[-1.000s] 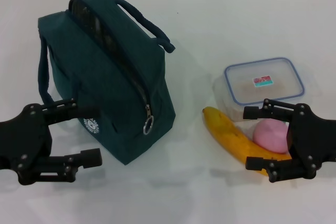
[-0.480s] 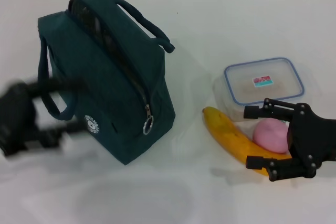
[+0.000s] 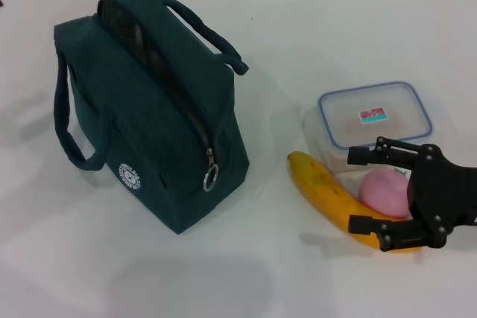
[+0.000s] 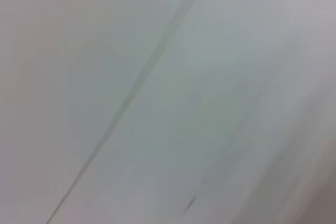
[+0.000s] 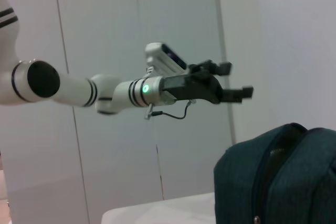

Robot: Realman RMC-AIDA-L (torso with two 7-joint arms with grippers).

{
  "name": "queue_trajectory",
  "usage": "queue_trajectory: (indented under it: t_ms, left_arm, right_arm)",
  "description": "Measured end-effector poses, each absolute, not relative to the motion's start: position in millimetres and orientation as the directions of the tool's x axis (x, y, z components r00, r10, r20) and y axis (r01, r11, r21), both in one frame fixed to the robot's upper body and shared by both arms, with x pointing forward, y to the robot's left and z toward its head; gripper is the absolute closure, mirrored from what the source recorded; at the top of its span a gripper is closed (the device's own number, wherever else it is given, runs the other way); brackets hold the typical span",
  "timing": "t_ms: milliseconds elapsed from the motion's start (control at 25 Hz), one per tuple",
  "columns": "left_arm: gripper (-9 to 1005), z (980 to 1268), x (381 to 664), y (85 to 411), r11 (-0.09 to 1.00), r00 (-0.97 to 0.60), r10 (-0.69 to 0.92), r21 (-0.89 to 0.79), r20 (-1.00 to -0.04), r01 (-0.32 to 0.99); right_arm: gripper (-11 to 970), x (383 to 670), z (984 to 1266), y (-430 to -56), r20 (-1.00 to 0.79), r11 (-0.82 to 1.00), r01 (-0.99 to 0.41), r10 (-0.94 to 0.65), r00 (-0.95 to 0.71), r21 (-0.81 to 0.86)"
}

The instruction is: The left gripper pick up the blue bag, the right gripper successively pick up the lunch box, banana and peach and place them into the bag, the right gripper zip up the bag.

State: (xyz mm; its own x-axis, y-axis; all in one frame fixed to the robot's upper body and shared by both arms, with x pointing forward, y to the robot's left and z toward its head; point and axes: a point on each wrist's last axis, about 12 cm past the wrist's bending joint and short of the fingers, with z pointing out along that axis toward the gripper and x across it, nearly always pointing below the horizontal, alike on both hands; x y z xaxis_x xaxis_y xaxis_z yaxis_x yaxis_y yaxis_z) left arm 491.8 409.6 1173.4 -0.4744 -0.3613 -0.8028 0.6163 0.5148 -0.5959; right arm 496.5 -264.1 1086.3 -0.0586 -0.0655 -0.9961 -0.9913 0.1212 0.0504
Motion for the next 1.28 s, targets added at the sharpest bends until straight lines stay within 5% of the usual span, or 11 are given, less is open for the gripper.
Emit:
queue_trajectory:
  t_ms: [360, 600, 1000, 1280]
  left_arm:
    - [122, 1207.0, 532.6, 399.7, 0.631, -0.792, -0.27, -0.722, -0.547, 0.284]
    - [121, 1216.0, 537.2, 367.6, 0.632, -0.896, -0.196, -0.75, -0.398, 0.195]
    - [132, 1199.6, 551.7, 333.5, 0.596, -0.933, -0.154, -0.784, -0.326, 0.175]
    - [140, 1196.0, 553.6, 337.5, 0.626, -0.916, -0.153, -0.754, -0.37, 0.199]
  right_arm:
    - [77, 496.9, 1083.1, -264.4, -0.997, 0.137, -0.99, -0.072, -0.036, 0.026]
    - [78, 495.6, 1081.9, -266.9, -0.997, 0.15, -0.988, -0.062, -0.038, 0.028]
    - [79, 497.2, 1083.1, -266.0, -0.998, 0.147, -0.989, -0.064, -0.022, 0.012]
    - [80, 496.0, 1082.3, -267.1, -0.998, 0.151, -0.988, -0.063, -0.022, 0.013]
